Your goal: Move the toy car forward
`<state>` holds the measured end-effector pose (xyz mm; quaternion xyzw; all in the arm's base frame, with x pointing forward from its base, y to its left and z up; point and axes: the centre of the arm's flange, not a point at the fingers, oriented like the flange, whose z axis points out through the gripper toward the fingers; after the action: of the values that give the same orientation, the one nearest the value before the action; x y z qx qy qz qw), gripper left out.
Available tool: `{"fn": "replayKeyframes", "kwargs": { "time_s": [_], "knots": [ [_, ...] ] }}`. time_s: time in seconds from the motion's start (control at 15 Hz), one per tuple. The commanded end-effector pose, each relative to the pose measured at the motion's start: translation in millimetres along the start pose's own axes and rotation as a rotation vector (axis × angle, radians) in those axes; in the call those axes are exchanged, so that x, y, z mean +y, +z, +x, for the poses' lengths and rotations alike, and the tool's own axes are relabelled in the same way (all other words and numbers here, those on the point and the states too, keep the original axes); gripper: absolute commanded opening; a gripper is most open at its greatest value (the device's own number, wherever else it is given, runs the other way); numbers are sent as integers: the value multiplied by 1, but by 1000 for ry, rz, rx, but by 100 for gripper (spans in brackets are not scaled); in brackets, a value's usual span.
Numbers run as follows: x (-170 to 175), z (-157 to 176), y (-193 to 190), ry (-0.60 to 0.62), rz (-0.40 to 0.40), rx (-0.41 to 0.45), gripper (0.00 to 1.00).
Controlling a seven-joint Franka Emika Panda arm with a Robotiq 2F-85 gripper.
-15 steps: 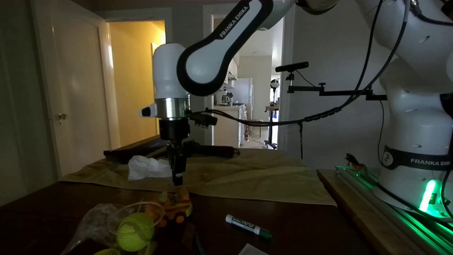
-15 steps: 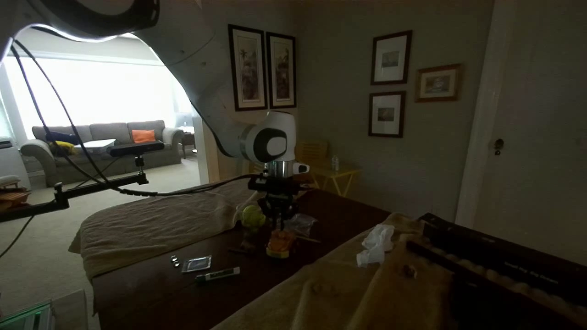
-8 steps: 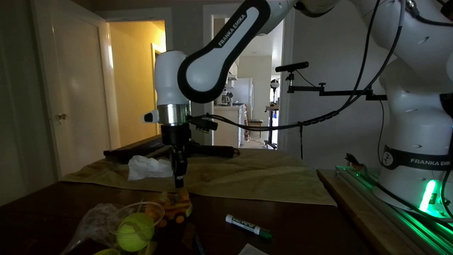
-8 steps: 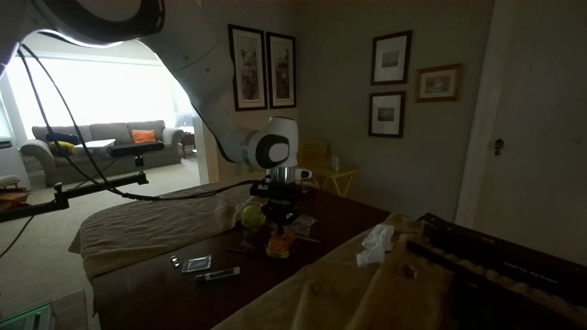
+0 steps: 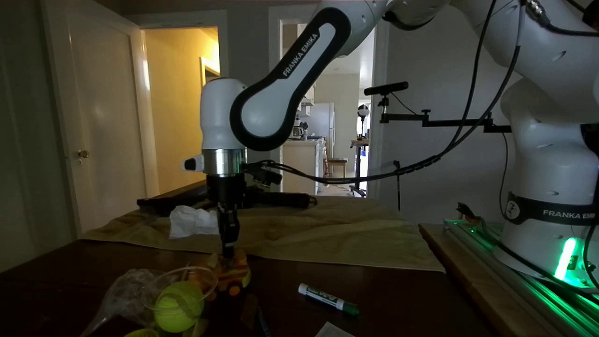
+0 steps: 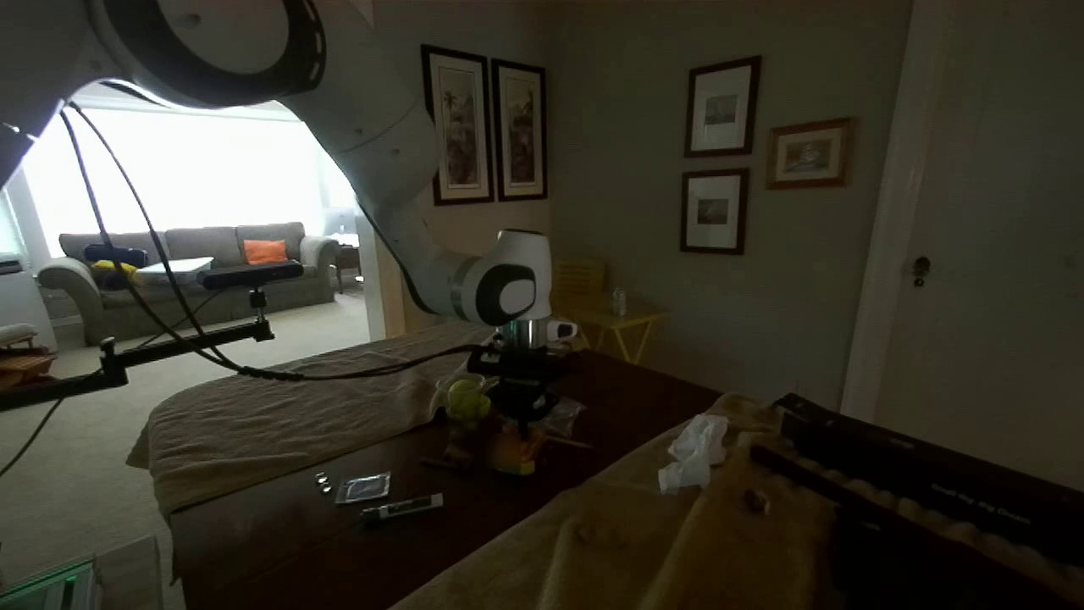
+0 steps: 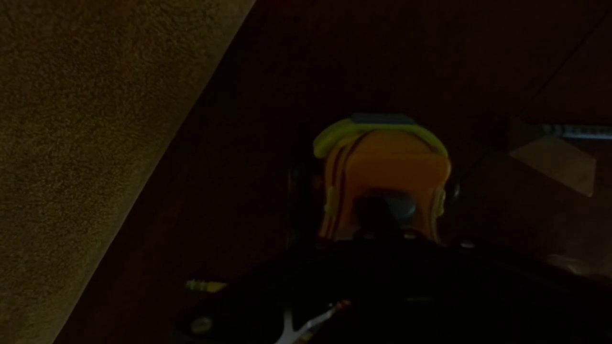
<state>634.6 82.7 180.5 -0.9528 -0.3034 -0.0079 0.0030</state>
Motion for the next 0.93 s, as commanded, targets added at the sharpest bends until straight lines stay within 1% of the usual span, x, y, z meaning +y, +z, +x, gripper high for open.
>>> {"fn": "replayKeyframes", "kwargs": {
  "time_s": [0.0,0.47,0.6,0.87],
  "knots": [
    [1,17,7,-7,-17,16,0],
    [2,27,0,-12,-26,26,0],
    [2,28,3,-14,-19,21,0],
    [-1,24,9,-37,23,8,0]
  ]
}}
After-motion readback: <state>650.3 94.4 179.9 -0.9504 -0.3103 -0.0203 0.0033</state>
